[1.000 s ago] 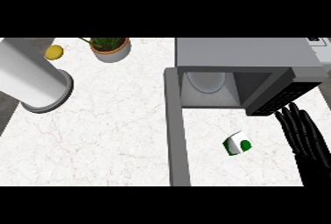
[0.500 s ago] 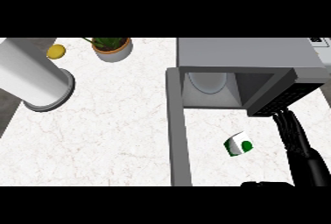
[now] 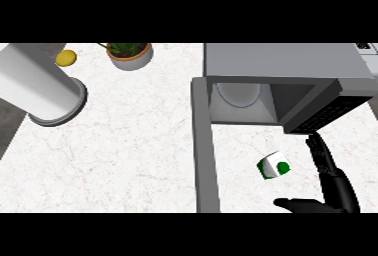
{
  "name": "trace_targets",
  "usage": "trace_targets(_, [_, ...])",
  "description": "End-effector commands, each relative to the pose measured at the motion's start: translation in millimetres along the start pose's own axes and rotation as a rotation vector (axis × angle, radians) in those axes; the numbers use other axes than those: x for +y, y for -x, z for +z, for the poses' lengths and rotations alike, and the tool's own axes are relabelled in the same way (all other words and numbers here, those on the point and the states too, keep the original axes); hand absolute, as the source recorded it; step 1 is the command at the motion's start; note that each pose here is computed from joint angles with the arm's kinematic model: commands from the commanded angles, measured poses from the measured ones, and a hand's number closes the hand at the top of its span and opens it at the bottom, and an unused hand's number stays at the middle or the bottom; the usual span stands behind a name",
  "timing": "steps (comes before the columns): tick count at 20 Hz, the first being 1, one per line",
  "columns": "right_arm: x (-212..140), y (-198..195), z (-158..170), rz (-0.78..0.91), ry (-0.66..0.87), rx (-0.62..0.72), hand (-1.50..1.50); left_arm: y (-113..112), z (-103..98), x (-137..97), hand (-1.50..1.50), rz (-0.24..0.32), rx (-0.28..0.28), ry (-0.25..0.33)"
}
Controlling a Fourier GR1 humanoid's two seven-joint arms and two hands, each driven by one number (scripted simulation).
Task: Pick up the milk, place it into the microwave and close the microwave
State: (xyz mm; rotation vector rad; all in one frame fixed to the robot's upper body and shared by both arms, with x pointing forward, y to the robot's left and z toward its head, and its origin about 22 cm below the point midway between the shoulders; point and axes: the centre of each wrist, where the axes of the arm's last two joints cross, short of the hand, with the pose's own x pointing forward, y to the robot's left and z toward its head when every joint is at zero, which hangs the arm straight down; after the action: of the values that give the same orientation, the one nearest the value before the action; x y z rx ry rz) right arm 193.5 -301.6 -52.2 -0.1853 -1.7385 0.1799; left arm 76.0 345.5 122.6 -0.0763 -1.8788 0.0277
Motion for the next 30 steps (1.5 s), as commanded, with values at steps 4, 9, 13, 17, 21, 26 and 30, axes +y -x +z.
trace_targets(4, [2.5, 55.0, 13.1, 0.036, -0.037, 0.04, -1.5, -22.1, 18.8, -9.3, -1.5, 0.037, -0.087, 0.059])
trace_targets(9, [3.9, 79.8, 2.0, 0.088, -0.044, 0.05, -1.5, -15.7, 24.7, -5.3, -1.5, 0.063, -0.087, 0.046])
trace_targets(13, [14.6, 97.3, 1.9, 0.074, -0.064, 0.034, -1.5, -32.5, 27.0, -7.4, -1.5, 0.025, -0.081, 0.062])
trace_targets(17, [12.1, 104.7, -5.6, 0.057, -0.074, 0.031, -1.5, -25.9, 26.0, -0.8, -1.5, 0.071, -0.09, 0.073])
trace_targets(21, [12.7, 116.9, 4.8, -0.005, -0.069, 0.003, -1.5, -24.2, 33.0, 5.6, -1.5, 0.073, -0.084, 0.049])
trace_targets(26, [9.1, 112.0, -23.7, -0.097, -0.068, 0.021, 1.5, -27.9, 22.0, 6.3, -1.5, 0.076, -0.078, 0.065])
trace_targets(30, [19.2, 114.9, -18.3, -0.11, -0.14, -0.005, 1.5, -22.7, 28.1, 16.4, -1.5, 0.085, -0.071, 0.063])
